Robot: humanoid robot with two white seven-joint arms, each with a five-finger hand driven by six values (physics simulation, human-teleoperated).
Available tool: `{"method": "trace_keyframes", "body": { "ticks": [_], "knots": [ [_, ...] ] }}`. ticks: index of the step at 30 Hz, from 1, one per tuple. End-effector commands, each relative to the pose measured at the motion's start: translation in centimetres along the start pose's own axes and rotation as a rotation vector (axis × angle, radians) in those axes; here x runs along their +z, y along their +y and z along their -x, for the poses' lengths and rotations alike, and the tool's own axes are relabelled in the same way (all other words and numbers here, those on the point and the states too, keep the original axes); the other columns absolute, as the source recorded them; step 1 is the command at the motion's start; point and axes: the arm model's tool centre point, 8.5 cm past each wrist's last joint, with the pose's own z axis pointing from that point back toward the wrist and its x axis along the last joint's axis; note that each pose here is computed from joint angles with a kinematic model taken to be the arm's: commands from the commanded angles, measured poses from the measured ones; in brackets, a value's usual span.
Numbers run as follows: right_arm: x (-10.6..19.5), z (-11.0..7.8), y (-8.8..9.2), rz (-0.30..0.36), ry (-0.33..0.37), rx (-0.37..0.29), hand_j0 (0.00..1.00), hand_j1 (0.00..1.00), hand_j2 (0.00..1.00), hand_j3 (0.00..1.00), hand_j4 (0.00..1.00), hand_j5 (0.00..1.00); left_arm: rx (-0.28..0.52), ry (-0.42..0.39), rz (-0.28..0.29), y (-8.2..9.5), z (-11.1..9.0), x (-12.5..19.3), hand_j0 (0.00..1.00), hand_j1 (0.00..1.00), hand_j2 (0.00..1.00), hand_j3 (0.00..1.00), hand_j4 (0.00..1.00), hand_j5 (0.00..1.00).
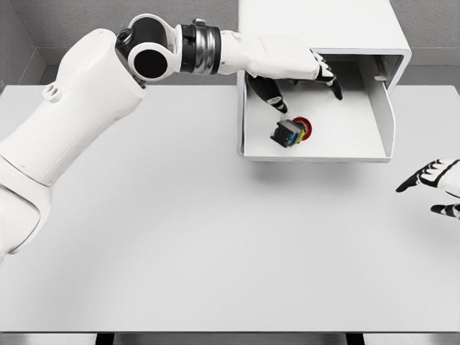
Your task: Slide open multi-storey tabletop storage cabinets and put open load switch and slide close multi-storey tabletop storage cabinets
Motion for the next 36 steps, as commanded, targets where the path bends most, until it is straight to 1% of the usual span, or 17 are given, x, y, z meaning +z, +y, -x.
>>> {"method": "trace_keyframes", "body": {
  "ticks": [1, 5, 7, 11, 12, 16, 18, 20, 23, 25, 27, 28, 30, 32, 33, 35, 36],
  "knots": [
    [-1.3, -0.7, 1.9, -0.048, -0.041, -0.035, 0.72, 0.72, 0.72, 0.72, 0.72, 0.72, -0.024, 0.032, 0.03, -0.4, 0.5, 0.1, 0.97, 0.97, 0.97, 0.97, 0.97, 0.97],
    [-2.3, -1.0, 1.8, -0.06, -0.063, -0.023, 0.69, 0.69, 0.69, 0.69, 0.69, 0.69, -0.028, 0.025, 0.024, -0.1, 0.2, 0.0, 1.0, 1.0, 1.0, 1.0, 1.0, 1.0],
    [-2.3, -1.0, 1.7, -0.059, -0.062, -0.02, 0.57, 0.57, 0.57, 0.57, 0.57, 0.57, -0.037, 0.015, 0.017, 0.5, -0.1, 0.0, 1.0, 1.0, 1.0, 1.0, 1.0, 1.0],
    [-2.3, -1.0, 1.7, -0.059, -0.062, -0.02, 0.57, 0.57, 0.57, 0.57, 0.57, 0.57, -0.053, -0.039, -0.022, 1.9, -1.6, 0.4, 1.0, 1.0, 1.0, 1.0, 1.0, 1.0],
    [-2.5, -1.0, 1.1, -0.048, -0.066, -0.007, 0.57, 0.57, 0.57, 0.57, 0.57, 0.57, -0.07, -0.07, -0.043, 2.7, -2.6, 1.4, 1.0, 1.0, 1.0, 1.0, 1.0, 1.0],
    [-4.4, -1.8, 1.3, -0.069, -0.123, -0.006, 0.57, 0.57, 0.57, 0.57, 0.57, 0.57, -0.118, -0.159, -0.087, 4.2, -6.0, 5.1, 1.0, 1.0, 1.0, 1.0, 1.0, 1.0],
    [-4.7, -1.9, 1.3, -0.072, -0.131, -0.005, 0.58, 0.58, 0.58, 0.58, 0.58, 0.58, -0.124, -0.177, -0.097, 4.5, -7.2, 8.4, 1.0, 1.0, 1.0, 1.0, 1.0, 1.0],
    [-5.1, -2.1, 1.3, -0.076, -0.142, -0.003, 0.58, 0.58, 0.58, 0.58, 0.58, 0.58, -0.1, -0.154, -0.1, 4.5, -7.1, 11.7, 1.0, 1.0, 1.0, 1.0, 1.0, 1.0],
    [-5.1, -2.1, 1.2, -0.074, -0.142, -0.001, 0.58, 0.58, 0.58, 0.58, 0.58, 0.58, -0.065, 0.015, -0.068, 3.1, -5.3, 19.4, 1.0, 1.0, 1.0, 1.0, 1.0, 1.0],
    [-5.1, -2.1, 1.2, -0.074, -0.142, 0.0, 0.59, 0.59, 0.59, 0.59, 0.59, 0.59, -0.005, 0.145, -0.026, 0.4, -4.0, 24.3, 1.0, 1.0, 1.0, 1.0, 1.0, 1.0],
    [-5.2, -2.1, 0.7, -0.063, -0.143, 0.01, 0.59, 0.59, 0.59, 0.59, 0.59, 0.59, 0.045, 0.164, -0.001, -1.8, -3.6, 24.9, 1.0, 1.0, 1.0, 1.0, 1.0, 1.0],
    [-5.2, -2.1, 0.4, -0.059, -0.143, 0.015, 0.59, 0.59, 0.59, 0.59, 0.59, 0.59, 0.051, 0.187, 0.009, -2.1, -3.4, 25.6, 1.0, 1.0, 1.0, 1.0, 1.0, 1.0],
    [-5.2, -2.1, 0.4, -0.058, -0.143, 0.016, 0.59, 0.59, 0.59, 0.59, 0.59, 0.59, 0.116, 0.236, 0.052, -5.0, -2.6, 27.1, 1.0, 1.0, 1.0, 1.0, 1.0, 1.0],
    [-5.2, -2.1, 0.3, -0.057, -0.143, 0.017, 0.6, 0.6, 0.6, 0.6, 0.6, 0.6, 0.133, 0.24, 0.072, -6.2, -2.4, 26.8, 1.0, 1.0, 1.0, 1.0, 1.0, 1.0],
    [-5.2, -2.1, 0.0, -0.051, -0.143, 0.021, 0.6, 0.6, 0.6, 0.6, 0.6, 0.6, 0.151, 0.278, 0.081, -7.0, -1.5, 27.6, 1.0, 1.0, 1.0, 1.0, 1.0, 1.0],
    [-5.3, -2.1, -0.4, -0.038, -0.147, 0.025, 0.6, 0.6, 0.6, 0.6, 0.6, 0.6, 0.161, 0.314, 0.097, -7.7, -0.9, 28.4, 1.0, 1.0, 1.0, 1.0, 1.0, 1.0],
    [-5.2, -2.1, -0.7, -0.033, -0.146, 0.028, 0.6, 0.6, 0.6, 0.6, 0.6, 0.6, 0.161, 0.307, 0.095, -7.7, -0.9, 28.1, 1.0, 1.0, 1.0, 1.0, 1.0, 1.0]
  ]
}}
